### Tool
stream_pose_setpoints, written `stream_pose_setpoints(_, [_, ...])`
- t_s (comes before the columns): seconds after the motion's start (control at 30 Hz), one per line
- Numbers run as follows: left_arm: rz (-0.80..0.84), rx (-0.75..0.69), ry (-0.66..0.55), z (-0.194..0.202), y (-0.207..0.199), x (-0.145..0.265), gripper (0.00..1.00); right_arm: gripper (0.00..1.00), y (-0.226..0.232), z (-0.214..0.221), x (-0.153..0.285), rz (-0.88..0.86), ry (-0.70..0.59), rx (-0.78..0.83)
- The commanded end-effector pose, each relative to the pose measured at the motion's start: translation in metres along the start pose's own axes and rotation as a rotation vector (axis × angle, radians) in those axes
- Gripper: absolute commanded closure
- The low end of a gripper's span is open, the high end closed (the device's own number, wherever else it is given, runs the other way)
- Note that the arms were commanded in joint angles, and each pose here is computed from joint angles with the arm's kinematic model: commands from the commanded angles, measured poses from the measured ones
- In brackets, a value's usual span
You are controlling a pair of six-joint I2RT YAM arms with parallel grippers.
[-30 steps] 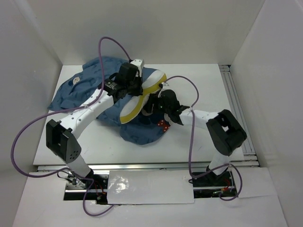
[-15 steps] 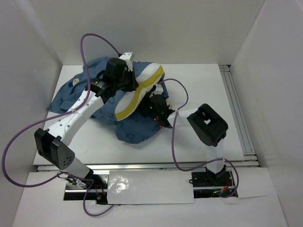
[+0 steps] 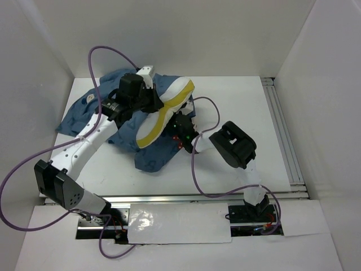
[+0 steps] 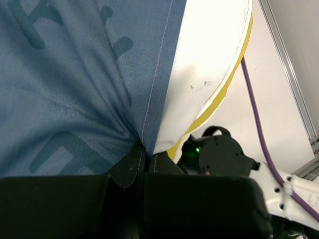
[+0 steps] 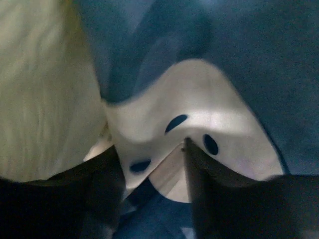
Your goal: Put the pillow into the pillowcase
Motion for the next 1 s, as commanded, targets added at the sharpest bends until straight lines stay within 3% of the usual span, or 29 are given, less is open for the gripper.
stream_pose_setpoints(0.0, [0.111,0.002,-0.177,-0.035,-0.015,0.032,1.0,0.48,0.035,-0.014,-0.018,-0.118,-0.095,-0.092])
stream_pose_setpoints(0.03, [0.11,0.003,-0.168,-0.031,-0.015,0.03,1.0,0.56,0.032,-0.014,-0.018,-0.097,-0.099,-0.088])
stream_pose_setpoints(0.07, [0.11,0.003,-0.171,-0.03,-0.015,0.033,1.0,0.77,0.033,-0.014,-0.02,-0.095,-0.098,-0.088])
stream_pose_setpoints(0.17, [-0.008,0.014,-0.189,-0.033,-0.002,0.031,1.0,1.0,0.042,-0.017,-0.003,-0.11,-0.044,-0.077])
stream_pose_setpoints(0.27, [-0.145,0.036,-0.17,-0.027,0.022,0.015,1.0,1.0,0.035,-0.029,0.033,-0.076,0.055,-0.035])
stream_pose_setpoints(0.3, [-0.192,0.049,-0.171,-0.025,0.036,0.001,1.0,1.0,0.007,-0.031,0.061,0.019,0.13,-0.015])
stream_pose_setpoints(0.37, [-0.223,0.089,-0.136,-0.016,0.054,-0.014,1.0,1.0,0.016,-0.04,0.076,-0.005,0.17,-0.008])
stream_pose_setpoints(0.43, [-0.257,0.101,-0.147,-0.013,0.07,-0.031,1.0,1.0,-0.012,-0.041,0.106,0.042,0.28,0.038])
stream_pose_setpoints(0.47, [-0.3,0.108,-0.133,-0.004,0.082,-0.047,1.0,1.0,-0.015,-0.045,0.134,0.036,0.419,0.094])
stream_pose_setpoints(0.6, [-0.348,0.125,-0.048,0.019,0.092,-0.075,1.0,1.0,-0.013,-0.064,0.166,0.011,0.492,0.14])
stream_pose_setpoints(0.77, [-0.436,0.177,0.04,0.061,0.107,-0.108,1.0,1.0,0.022,-0.093,0.206,-0.117,0.441,0.25])
stream_pose_setpoints(0.97, [-0.481,0.166,0.107,0.081,0.107,-0.128,1.0,1.0,0.039,-0.125,0.226,-0.073,0.379,0.315])
Point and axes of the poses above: each gripper's point midway between its finger pads, its own x axis back along the fingers, its own y axis along the line the jaws close on, z = x × y, the point moved 7 cm from there along x, back along the fingers, and after that the axes turned 14 degrees about -x, right-handed, at the moved point
